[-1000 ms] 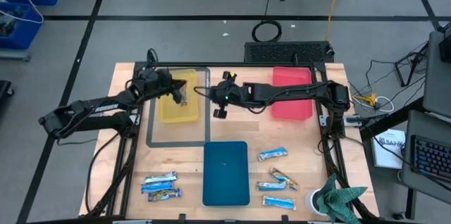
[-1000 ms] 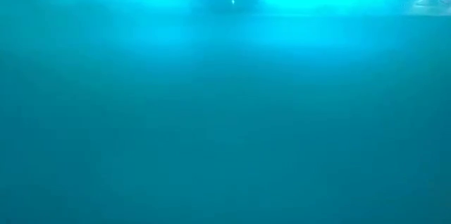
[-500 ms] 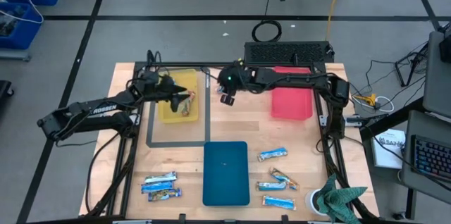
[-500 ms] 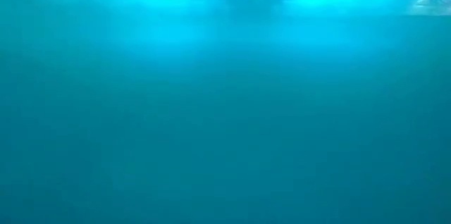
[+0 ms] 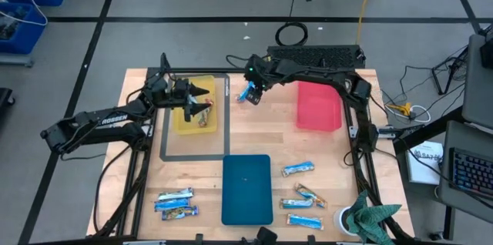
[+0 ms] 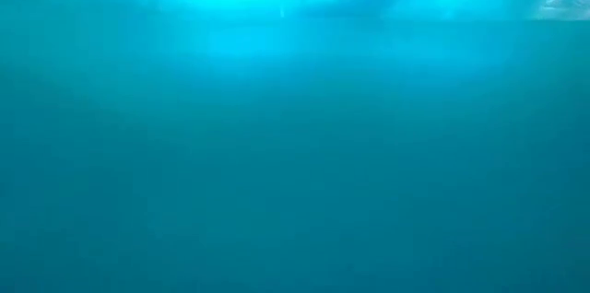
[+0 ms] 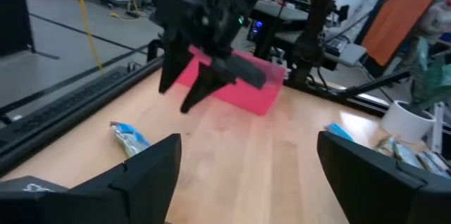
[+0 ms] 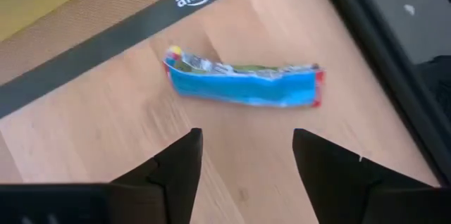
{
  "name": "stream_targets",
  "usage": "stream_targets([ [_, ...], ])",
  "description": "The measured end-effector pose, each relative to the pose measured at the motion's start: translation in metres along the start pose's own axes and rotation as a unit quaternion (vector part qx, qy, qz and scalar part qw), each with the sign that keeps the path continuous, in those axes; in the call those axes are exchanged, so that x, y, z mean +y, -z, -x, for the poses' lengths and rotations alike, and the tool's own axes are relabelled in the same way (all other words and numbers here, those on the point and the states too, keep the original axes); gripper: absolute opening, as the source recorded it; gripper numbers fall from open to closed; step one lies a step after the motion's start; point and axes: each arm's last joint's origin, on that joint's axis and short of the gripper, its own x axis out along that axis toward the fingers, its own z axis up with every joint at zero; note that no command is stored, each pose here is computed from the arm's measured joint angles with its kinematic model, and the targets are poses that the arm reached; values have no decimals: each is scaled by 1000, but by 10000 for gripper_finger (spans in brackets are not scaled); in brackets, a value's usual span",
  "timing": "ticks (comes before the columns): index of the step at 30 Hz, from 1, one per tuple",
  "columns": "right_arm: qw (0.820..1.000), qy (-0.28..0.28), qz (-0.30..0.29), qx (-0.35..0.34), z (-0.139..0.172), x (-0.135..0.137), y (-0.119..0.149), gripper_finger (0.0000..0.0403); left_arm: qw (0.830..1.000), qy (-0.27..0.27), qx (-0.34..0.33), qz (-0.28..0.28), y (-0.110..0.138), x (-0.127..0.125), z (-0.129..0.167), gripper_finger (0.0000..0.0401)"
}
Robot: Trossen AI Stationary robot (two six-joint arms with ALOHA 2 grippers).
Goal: Pick and place Granola Bars by type
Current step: Put the red granola bar into the yellow bin
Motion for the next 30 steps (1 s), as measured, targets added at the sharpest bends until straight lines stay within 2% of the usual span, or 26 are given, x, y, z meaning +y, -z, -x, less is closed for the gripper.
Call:
stream_targets([
  [5,1000,-10,15,25,-10,8,-21,209,1000,-20,-9,-4,-1,1,0,338],
  [8,997,-45,21,55,-19,10,-29,208,1000,-21,-12,-7,-2,1,0,335],
  [17,980,-62,93,166,-48,9,-12,208,1000,-8,-1,-4,0,1,0,341],
  [30,994,-30,77,65,-50,5,-33,208,1000,-10,9,-6,2,1,0,336],
])
